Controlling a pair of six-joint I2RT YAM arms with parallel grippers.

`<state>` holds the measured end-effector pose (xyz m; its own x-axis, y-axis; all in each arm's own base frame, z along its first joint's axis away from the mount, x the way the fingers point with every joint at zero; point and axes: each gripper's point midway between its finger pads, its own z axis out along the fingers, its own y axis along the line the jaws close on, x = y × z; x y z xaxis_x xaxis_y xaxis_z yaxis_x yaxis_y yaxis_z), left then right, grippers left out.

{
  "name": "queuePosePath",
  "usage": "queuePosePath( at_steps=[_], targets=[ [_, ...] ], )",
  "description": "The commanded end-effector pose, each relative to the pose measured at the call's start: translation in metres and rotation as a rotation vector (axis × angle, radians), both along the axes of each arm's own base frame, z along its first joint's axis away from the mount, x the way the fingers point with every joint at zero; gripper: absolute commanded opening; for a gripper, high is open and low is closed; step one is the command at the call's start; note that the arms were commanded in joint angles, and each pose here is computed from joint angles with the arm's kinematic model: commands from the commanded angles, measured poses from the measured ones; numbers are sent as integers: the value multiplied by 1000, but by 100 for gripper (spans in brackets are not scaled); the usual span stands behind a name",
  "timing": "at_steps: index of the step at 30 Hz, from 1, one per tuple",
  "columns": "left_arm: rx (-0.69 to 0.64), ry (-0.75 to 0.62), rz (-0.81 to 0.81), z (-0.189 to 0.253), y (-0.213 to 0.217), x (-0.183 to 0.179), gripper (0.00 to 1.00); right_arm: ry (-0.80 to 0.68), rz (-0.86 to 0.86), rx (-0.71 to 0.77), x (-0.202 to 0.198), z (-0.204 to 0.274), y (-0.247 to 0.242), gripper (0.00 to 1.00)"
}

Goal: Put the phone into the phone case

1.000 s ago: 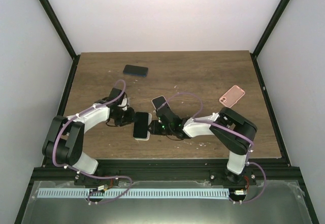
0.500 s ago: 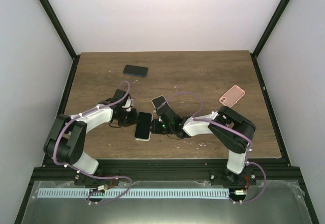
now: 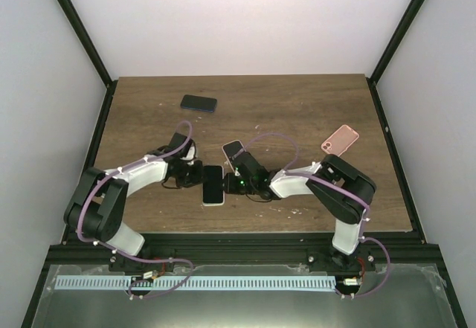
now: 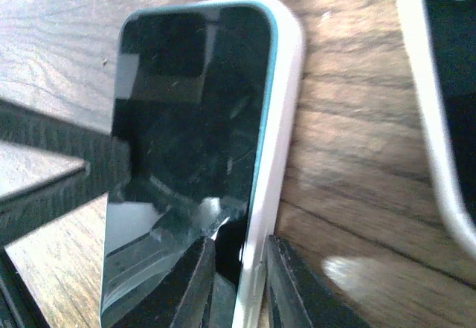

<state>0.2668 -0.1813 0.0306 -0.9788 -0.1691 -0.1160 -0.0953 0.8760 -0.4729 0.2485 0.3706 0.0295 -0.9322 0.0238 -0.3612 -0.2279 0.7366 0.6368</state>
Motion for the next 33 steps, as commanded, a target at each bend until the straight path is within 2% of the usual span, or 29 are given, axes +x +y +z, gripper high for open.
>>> queuePosePath(
  at_steps=[1, 4, 10, 15, 24, 33],
  targets=[
    [-109, 38, -48, 12, -22, -21, 24, -28, -40, -21, 12, 0, -19, 21],
    [-128, 29, -50, 17, -23, -23, 24, -22, -41, -5, 11, 4, -22, 23],
    [-94, 9, -44, 19, -15, -25, 35, -3, -37, 30, 2, 13, -26, 30],
    [-69, 14, -41, 11, -8, -27, 36, 18, -31, 48, -4, 13, -26, 32],
    [-132, 16, -59, 1, -12, -30, 32, 60, 2, 91, -8, 6, -13, 36],
    [-99, 55, -64, -15, -5, -42, 15, 72, 54, 190, -9, 21, 6, 38]
  ],
)
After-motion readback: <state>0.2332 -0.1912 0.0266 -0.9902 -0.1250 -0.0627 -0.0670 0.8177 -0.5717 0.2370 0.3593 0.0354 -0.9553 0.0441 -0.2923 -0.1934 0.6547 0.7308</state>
